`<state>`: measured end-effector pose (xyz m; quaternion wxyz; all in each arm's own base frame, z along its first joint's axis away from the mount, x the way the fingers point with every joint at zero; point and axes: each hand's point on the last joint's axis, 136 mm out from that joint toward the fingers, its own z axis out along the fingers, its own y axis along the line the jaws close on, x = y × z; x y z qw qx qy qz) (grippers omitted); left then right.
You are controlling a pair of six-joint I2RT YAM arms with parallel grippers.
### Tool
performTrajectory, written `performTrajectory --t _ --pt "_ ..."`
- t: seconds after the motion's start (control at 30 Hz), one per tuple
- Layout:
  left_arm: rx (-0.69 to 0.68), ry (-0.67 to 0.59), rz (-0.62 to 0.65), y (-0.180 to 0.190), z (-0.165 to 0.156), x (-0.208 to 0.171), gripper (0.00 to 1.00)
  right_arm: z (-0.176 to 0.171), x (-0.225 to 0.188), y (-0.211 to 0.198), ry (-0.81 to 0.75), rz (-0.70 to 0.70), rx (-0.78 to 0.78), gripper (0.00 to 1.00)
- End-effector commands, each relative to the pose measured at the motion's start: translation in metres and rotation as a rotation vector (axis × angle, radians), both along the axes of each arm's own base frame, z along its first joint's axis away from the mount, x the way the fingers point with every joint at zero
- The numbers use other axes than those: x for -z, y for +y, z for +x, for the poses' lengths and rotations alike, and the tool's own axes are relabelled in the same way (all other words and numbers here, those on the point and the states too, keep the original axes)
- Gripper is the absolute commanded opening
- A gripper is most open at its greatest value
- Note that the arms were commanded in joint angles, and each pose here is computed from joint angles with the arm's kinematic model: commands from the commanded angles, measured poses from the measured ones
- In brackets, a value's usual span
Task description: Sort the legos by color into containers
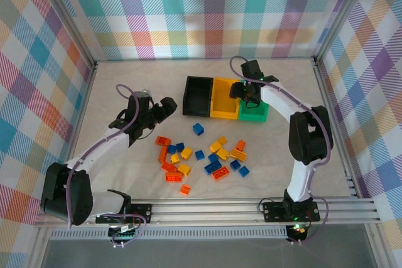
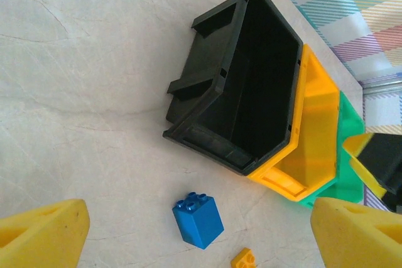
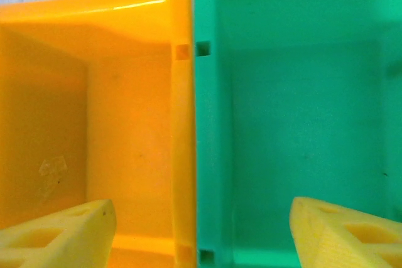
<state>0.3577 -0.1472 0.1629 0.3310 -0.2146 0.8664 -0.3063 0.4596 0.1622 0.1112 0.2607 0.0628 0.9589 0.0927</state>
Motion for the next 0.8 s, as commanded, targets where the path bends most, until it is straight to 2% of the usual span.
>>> performTrajectory --t 0.0,0.33,0.5,0.53,0.77 --pt "0.025 0.006 -0.003 -0.003 -0.01 0.0 0.92 0.002 0.009 0.006 0.052 -0.021 -0.043 0.68" --pt "0.017 0.012 0.022 0.003 -0.017 0.005 0.94 -0.001 0.035 0.01 0.123 -0.037 -0.065 0.32" --pt "0.015 0.015 0.019 0.003 -0.018 0.006 0.95 -0.006 0.038 0.023 0.128 -0.026 -0.099 0.03" --pt "0.014 0.017 0.019 0.003 -0.019 0.006 0.95 -0.007 0.038 0.027 0.131 -0.026 -0.104 0.0" --pt "0.006 0.011 0.018 0.005 -0.022 0.004 0.96 -0.013 0.031 0.07 0.117 -0.013 -0.174 0.0"
